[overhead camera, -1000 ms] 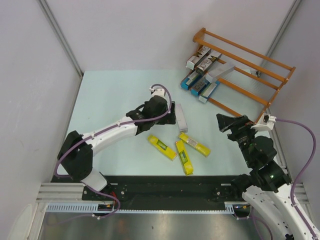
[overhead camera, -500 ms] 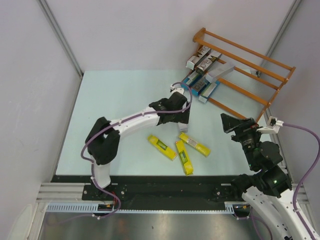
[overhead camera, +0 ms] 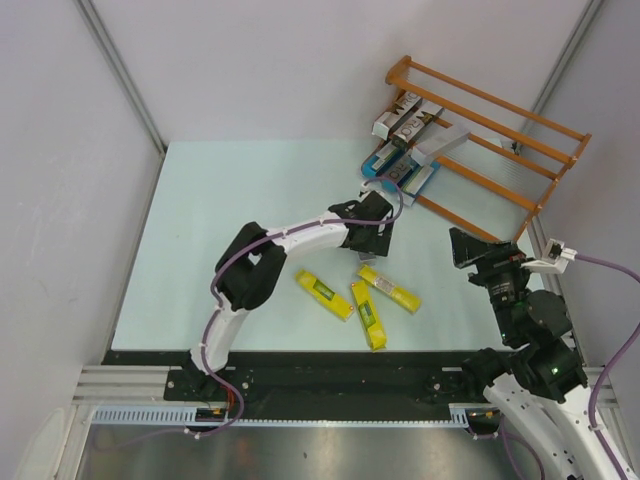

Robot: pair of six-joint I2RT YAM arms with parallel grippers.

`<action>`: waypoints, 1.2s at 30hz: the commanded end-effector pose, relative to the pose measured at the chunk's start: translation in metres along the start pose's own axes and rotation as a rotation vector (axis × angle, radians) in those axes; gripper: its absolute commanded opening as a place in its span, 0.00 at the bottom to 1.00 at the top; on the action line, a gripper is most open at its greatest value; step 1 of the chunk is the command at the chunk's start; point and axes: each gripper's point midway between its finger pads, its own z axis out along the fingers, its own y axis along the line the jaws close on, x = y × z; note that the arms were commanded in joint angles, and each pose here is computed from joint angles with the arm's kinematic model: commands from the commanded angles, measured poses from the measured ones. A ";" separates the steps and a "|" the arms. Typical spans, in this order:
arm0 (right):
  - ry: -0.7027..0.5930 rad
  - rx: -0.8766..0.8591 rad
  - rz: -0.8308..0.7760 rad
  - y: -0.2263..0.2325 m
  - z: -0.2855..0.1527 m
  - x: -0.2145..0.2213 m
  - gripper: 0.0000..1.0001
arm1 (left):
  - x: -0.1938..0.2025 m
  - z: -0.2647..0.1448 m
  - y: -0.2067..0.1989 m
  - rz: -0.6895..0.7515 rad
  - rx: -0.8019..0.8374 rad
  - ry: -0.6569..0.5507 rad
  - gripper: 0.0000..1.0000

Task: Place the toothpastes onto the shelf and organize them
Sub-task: Pick up the toothpaste from the center of the board.

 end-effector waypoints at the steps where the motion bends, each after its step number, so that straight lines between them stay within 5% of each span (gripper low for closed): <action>1: -0.045 0.001 -0.002 -0.001 -0.003 -0.010 1.00 | -0.011 0.003 -0.016 -0.011 0.050 -0.019 0.96; 4: -0.050 0.003 -0.002 -0.001 -0.004 -0.011 1.00 | -0.006 0.008 -0.015 -0.007 0.050 -0.003 0.89; 8: -0.050 0.005 0.003 -0.002 -0.005 -0.011 0.99 | -0.002 0.006 -0.007 -0.002 0.030 -0.003 0.56; 11: -0.045 0.004 0.003 -0.002 -0.004 -0.010 1.00 | -0.004 -0.001 -0.001 -0.004 0.016 -0.019 0.41; 14: -0.041 0.006 0.008 -0.002 -0.003 -0.009 1.00 | -0.010 -0.012 0.006 0.000 0.001 -0.050 0.35; 27: -0.016 -0.006 0.006 0.001 0.001 -0.003 1.00 | -0.045 -0.071 0.015 0.026 0.012 -0.199 0.33; 36: 0.036 -0.026 0.007 0.007 0.009 0.009 1.00 | -0.068 -0.148 -0.004 0.084 0.153 -0.323 0.33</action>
